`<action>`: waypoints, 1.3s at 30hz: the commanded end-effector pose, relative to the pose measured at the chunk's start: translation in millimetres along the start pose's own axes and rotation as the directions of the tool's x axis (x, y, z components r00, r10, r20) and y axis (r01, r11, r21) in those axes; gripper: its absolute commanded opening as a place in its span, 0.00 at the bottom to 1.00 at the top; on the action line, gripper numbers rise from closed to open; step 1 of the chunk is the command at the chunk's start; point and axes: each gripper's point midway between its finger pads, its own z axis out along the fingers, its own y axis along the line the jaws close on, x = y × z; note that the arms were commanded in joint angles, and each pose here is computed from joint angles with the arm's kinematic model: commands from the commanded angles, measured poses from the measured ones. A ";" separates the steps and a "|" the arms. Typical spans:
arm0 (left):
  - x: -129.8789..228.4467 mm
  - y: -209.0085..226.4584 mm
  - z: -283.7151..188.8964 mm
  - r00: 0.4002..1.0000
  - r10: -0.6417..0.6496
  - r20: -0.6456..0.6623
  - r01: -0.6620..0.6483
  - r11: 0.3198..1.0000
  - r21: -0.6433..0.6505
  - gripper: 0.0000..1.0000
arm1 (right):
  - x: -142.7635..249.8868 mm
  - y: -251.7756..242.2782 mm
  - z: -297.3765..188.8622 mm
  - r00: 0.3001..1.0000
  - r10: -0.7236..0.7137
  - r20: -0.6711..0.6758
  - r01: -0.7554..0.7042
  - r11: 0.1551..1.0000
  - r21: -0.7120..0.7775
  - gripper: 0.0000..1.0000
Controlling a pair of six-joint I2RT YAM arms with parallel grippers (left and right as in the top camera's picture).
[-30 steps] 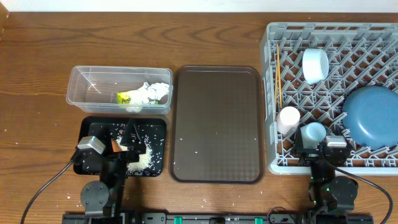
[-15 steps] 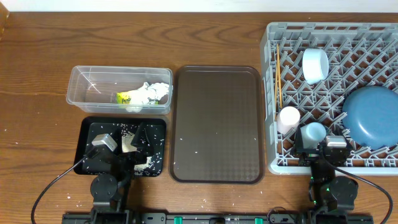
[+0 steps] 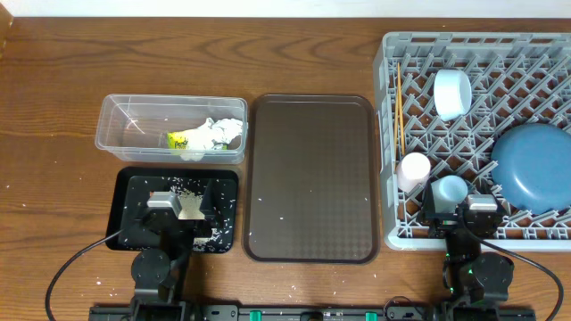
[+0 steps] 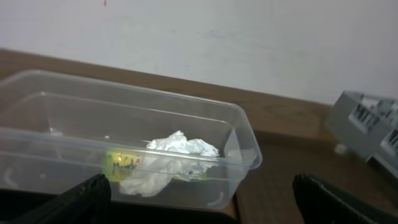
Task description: Sort waste into correct bins and load items into the dishwasher rack
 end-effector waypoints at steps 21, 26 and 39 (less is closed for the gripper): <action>14.5 0.0 0.2 0.995 0.091 -0.047 -0.090 0.996 0.011 0.96 | 0.3 1.8 -0.3 1.000 -0.013 0.001 0.013 1.000 -0.007 0.99; 14.1 1.6 0.2 0.995 0.090 -0.046 -0.089 0.996 0.004 0.96 | 0.3 1.8 -0.3 1.000 -0.013 0.001 0.013 1.000 -0.007 0.99; 12.8 10.5 0.1 0.995 0.084 -0.044 -0.086 0.996 -0.032 0.96 | 0.3 1.7 -0.3 1.000 -0.013 0.001 0.013 1.000 -0.007 0.99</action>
